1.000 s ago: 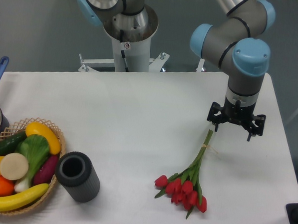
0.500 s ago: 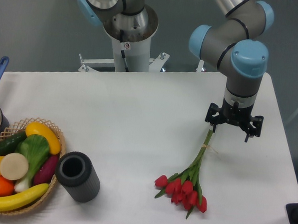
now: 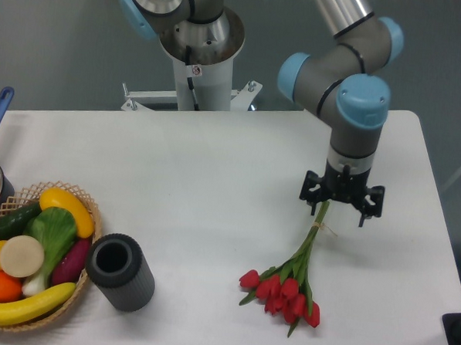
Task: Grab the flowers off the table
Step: 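Lower the open gripper down onto the green tulip stems, then close the gripper around the tulip stems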
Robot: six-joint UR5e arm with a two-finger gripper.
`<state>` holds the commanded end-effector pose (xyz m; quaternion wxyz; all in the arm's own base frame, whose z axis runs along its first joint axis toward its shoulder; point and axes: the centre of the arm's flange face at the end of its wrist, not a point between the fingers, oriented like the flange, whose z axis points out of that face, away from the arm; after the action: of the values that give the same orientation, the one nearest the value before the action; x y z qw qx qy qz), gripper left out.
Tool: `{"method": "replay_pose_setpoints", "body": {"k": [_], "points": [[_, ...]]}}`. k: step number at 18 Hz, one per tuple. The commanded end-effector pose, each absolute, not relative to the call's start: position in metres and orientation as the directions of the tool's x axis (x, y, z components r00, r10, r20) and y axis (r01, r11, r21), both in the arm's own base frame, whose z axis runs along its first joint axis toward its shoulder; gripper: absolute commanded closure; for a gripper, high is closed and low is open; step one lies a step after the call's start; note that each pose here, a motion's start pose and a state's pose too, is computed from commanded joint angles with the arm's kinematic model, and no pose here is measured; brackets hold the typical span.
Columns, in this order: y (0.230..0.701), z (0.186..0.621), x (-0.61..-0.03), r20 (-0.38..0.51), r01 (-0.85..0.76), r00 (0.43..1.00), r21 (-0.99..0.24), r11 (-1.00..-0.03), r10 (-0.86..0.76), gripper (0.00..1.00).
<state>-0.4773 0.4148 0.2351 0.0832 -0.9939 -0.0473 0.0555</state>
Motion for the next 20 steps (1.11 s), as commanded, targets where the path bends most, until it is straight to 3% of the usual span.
{"method": "replay_pose_setpoints", "body": {"k": [12,14,16,17,20], "points": [[0.437,0.185,-0.478,-0.050,0.054,0.997,-0.135,-0.989,0.061,0.03],[0.439,0.181,-0.479,-0.046,0.053,0.997,-0.133,-0.990,0.060,0.25],[0.440,0.183,-0.480,-0.050,0.055,0.997,-0.135,-0.989,0.063,0.85],[0.440,0.186,-0.481,-0.055,0.055,0.997,-0.139,-0.989,0.063,1.00],[0.439,0.194,-0.482,-0.066,0.078,0.994,-0.144,-0.987,0.088,1.00]]}}
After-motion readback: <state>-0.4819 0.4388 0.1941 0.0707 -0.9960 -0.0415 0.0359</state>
